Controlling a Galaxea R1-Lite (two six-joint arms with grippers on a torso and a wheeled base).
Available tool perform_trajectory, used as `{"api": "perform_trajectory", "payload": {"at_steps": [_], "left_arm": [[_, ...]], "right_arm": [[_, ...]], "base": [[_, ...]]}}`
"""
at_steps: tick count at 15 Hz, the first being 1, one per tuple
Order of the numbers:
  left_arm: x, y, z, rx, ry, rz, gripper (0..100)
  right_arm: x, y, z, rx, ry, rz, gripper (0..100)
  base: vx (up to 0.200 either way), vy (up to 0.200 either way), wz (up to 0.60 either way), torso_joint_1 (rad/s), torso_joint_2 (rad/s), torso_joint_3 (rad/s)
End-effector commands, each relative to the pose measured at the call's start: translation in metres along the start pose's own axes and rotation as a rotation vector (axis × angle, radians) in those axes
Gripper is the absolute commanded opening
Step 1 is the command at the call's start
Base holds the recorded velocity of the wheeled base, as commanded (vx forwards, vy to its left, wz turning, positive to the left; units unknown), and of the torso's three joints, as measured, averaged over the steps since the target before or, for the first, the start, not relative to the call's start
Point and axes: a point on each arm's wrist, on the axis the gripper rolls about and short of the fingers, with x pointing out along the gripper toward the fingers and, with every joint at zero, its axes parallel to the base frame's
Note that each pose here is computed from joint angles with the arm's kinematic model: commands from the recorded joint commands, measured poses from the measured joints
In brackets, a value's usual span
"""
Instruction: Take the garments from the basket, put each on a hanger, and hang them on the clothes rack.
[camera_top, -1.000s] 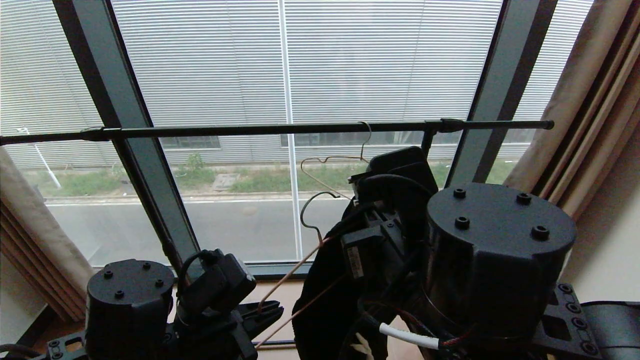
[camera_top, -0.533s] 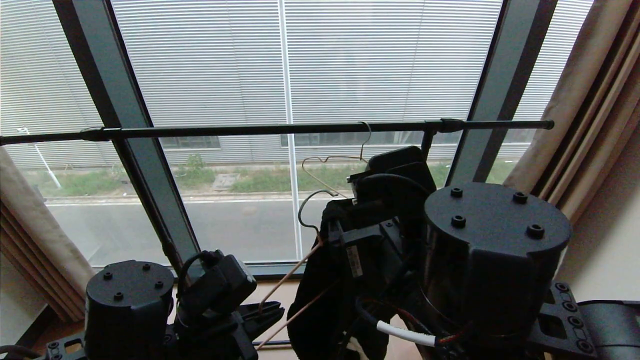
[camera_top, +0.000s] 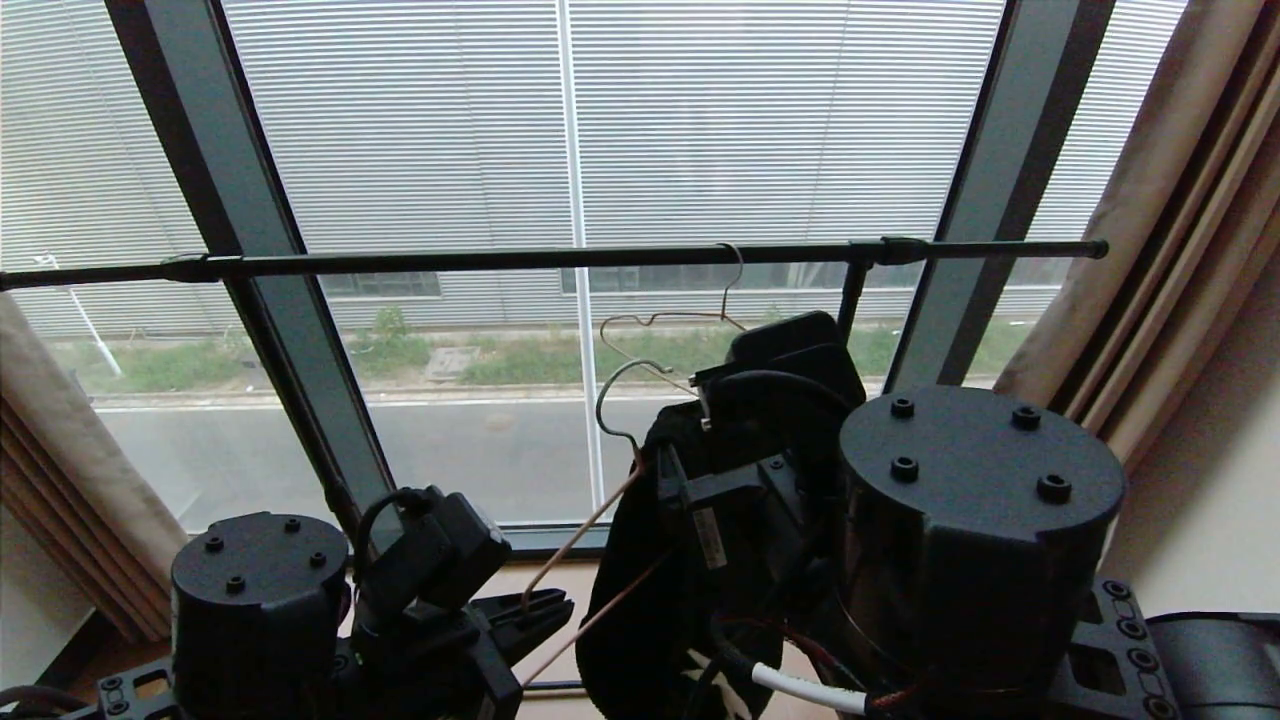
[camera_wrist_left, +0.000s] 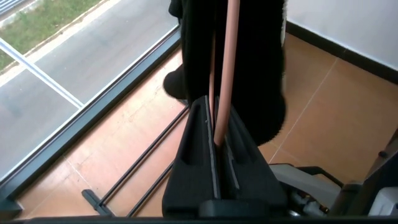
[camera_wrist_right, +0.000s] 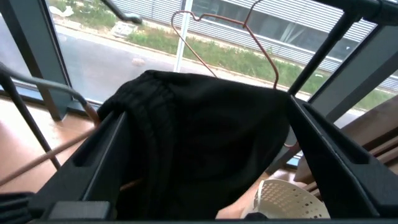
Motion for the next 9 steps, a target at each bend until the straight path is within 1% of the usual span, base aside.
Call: {"api": "perform_trajectory", "payload": {"at_steps": [1,2,4,6,7,8,9], "left_arm": [[0.004,0.003,-0.002,-0.009,0.013,0.009,0],[0.006,0.007,-0.001,-0.014,-0.004,0.026,0],[0.006,0.007,0.0,-0.013,-0.007,0.026,0],[0.005,0.008,0.002,-0.013,-0.037,0.036,0],[0.004,0.008,0.003,-0.012,-0.048,0.037,0],[0.004,0.008,0.003,-0.012,-0.051,0.038,0],[0.002,0.008,0.001,-0.012,-0.05,0.034,0]], "right_arm": [[-0.002,-0.002,0.001,0.003,-0.003,0.001,100],[-0.006,-0.006,0.001,0.0,-0.003,0.005,100],[-0.006,-0.007,0.001,-0.002,-0.002,0.007,100],[-0.013,-0.013,-0.008,-0.033,0.016,0.022,100],[-0.016,-0.017,-0.014,-0.048,0.024,0.064,100],[-0.018,-0.019,-0.016,-0.053,0.028,0.09,100],[-0.026,-0.032,-0.018,-0.052,0.027,0.15,100]], "base": [[0.0,0.0,0.0,0.0,0.0,0.0],[0.0,0.0,0.0,0.0,0.0,0.0],[0.0,0.0,0.0,0.0,0.0,0.0],[0.0,0.0,0.0,0.0,0.0,0.0],[0.0,0.0,0.0,0.0,0.0,0.0],[0.0,0.0,0.0,0.0,0.0,0.0],[0.0,0.0,0.0,0.0,0.0,0.0]]}}
